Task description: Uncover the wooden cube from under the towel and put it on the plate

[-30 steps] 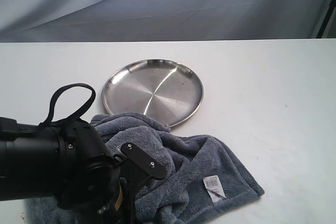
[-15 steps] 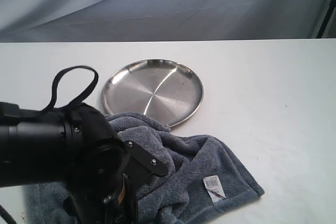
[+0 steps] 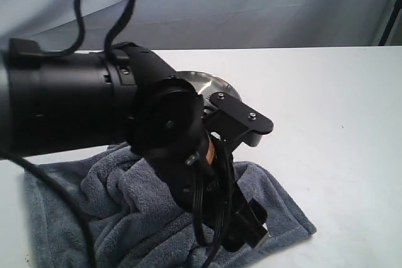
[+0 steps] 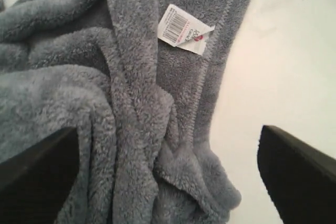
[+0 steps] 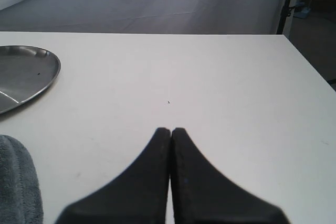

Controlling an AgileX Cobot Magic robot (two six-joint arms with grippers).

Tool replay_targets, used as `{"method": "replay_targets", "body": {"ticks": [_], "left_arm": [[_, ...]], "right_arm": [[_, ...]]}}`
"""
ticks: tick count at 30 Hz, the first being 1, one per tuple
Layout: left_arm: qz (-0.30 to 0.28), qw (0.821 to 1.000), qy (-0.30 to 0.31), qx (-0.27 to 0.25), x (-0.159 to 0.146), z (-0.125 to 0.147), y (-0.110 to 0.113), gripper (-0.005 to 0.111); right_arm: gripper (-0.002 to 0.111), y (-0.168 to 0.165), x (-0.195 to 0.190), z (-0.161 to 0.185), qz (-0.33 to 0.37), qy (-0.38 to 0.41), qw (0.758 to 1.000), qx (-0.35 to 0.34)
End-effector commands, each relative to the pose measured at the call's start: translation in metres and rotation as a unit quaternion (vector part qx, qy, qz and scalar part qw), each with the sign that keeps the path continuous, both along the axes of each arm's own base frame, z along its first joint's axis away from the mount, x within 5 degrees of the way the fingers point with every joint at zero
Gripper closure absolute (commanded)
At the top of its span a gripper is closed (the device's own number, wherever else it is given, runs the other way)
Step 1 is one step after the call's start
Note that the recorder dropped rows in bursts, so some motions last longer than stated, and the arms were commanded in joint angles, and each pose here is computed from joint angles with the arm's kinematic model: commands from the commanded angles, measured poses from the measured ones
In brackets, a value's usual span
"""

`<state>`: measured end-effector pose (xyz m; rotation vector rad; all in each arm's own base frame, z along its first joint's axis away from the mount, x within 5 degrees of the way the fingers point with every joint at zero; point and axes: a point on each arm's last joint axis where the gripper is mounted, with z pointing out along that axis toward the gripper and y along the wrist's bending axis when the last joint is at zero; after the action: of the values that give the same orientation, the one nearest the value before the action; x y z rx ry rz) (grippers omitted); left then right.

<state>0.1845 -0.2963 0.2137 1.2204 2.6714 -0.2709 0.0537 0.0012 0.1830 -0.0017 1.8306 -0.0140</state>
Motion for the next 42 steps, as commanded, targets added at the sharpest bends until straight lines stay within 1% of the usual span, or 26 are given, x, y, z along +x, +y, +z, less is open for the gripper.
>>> {"method": "replay_targets", "body": {"ticks": [1,7,9,13,15,21,24,29,32,35,37,38,40,41,42], "left_arm": [[-0.034,0.999,0.002,0.015,0.01,-0.02,-0.019,0.02],[-0.046,0.998,0.017,0.039,0.017,-0.037,-0.032,0.02],[-0.047,0.997,0.024,0.049,0.018,-0.043,-0.033,0.022],[-0.068,0.995,0.03,0.064,0.019,-0.057,-0.034,0.025],[-0.07,0.994,0.034,0.07,0.019,-0.063,-0.035,0.026],[-0.072,0.993,0.042,0.081,0.019,-0.072,-0.035,0.027],[-0.072,0.993,0.042,0.082,0.019,-0.074,-0.035,0.034],[-0.072,0.993,0.042,0.082,0.019,-0.074,-0.035,0.051],[-0.072,0.993,0.04,0.079,0.02,-0.074,-0.036,0.055],[-0.073,0.994,0.038,0.079,0.02,-0.074,-0.036,0.056],[-0.073,0.993,0.039,0.08,0.02,-0.074,-0.036,0.063],[-0.073,0.993,0.039,0.08,0.02,-0.074,-0.036,0.072],[-0.073,0.994,0.033,0.076,0.021,-0.075,-0.036,0.082],[-0.072,0.994,0.029,0.071,0.022,-0.075,-0.037,0.082],[-0.069,0.996,0.021,0.061,0.024,-0.074,-0.039,0.08]], "right_arm": [[0.108,0.0,0.0,-0.001,-0.001,-0.001,1.0,0.005],[0.108,0.0,0.0,-0.001,-0.001,-0.001,1.0,0.005],[0.108,0.0,0.0,-0.001,-0.001,-0.001,1.0,0.005],[0.108,0.0,0.0,-0.001,-0.001,-0.001,1.0,0.005],[0.108,0.0,0.0,-0.001,-0.001,-0.001,1.0,0.005],[0.108,0.0,0.0,-0.001,-0.001,-0.001,1.0,0.005],[0.108,0.0,0.0,-0.001,-0.001,-0.001,1.0,0.005],[0.108,0.0,0.0,-0.001,-0.001,-0.001,1.0,0.005],[0.108,0.0,0.0,-0.001,-0.001,-0.001,1.0,0.005],[0.108,0.0,0.0,-0.001,-0.001,-0.001,1.0,0.005],[0.108,0.0,0.0,-0.001,-0.001,-0.001,1.0,0.005],[0.108,0.0,0.0,-0.001,-0.001,-0.001,1.0,0.005],[0.108,0.0,0.0,-0.001,-0.001,-0.001,1.0,0.005],[0.108,0.0,0.0,-0.001,-0.001,-0.001,1.0,0.005],[0.108,0.0,0.0,-0.001,-0.001,-0.001,1.0,0.005]]}}
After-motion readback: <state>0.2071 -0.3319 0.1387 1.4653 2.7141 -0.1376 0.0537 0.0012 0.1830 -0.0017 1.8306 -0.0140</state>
